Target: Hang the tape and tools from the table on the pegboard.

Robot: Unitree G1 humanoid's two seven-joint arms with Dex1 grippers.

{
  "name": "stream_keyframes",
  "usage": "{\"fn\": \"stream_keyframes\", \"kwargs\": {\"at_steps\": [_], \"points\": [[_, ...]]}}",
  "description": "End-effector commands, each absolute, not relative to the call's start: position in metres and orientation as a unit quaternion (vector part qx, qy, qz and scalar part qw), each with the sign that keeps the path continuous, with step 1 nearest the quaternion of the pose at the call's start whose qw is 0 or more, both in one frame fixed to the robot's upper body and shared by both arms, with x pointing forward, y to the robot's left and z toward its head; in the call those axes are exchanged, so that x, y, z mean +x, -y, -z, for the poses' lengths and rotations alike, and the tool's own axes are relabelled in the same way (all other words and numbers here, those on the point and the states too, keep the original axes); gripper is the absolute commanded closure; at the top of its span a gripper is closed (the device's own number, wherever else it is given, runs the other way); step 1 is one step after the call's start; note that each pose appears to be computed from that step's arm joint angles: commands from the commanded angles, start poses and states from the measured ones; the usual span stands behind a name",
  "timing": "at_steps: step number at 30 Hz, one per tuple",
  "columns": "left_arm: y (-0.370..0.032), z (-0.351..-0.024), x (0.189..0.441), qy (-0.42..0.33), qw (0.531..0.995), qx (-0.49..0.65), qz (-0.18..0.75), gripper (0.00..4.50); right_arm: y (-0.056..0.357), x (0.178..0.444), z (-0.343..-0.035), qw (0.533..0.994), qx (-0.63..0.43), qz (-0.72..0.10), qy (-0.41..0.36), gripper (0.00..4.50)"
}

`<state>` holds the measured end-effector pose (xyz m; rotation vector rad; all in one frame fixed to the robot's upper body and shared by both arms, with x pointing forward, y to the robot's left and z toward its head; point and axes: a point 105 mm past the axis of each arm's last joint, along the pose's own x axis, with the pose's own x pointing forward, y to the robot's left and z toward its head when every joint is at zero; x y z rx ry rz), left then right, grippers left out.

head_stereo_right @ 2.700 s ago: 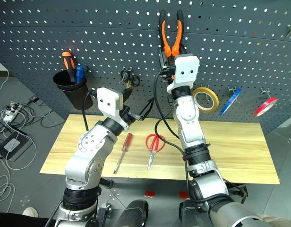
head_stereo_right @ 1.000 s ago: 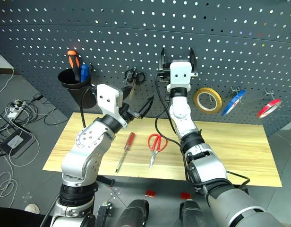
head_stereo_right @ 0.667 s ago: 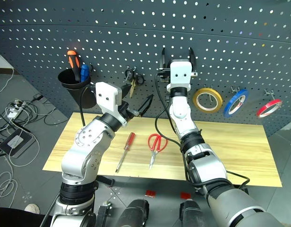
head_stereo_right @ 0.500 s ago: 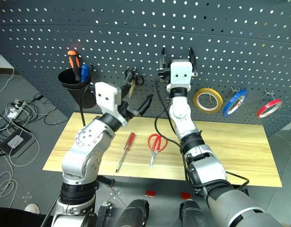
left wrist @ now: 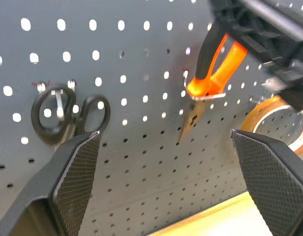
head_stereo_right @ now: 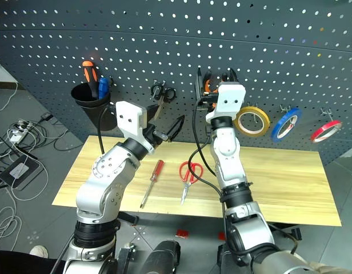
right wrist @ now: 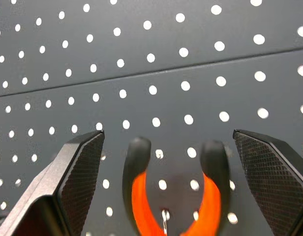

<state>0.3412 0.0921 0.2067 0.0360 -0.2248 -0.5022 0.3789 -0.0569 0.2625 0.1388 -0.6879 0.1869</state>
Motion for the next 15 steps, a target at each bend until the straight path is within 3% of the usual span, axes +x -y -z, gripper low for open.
{"fn": "stream_keyframes", "kwargs": {"at_steps": [1, 7, 15], "points": [[-0.090, -0.201, 0.337, 0.104, 0.964, 0.007, 0.244, 0.00, 0.054, 0.360, -0.266, 0.929, 0.058, -0.120, 0.346, 0.02], [-0.089, -0.175, 0.335, 0.050, 0.972, -0.018, 0.229, 0.00, 0.072, 0.348, -0.240, 0.944, 0.010, -0.141, 0.297, 0.02], [-0.088, -0.131, 0.332, -0.050, 0.975, -0.007, 0.216, 0.00, 0.070, 0.311, -0.193, 0.937, -0.045, -0.284, 0.199, 0.02]]}}
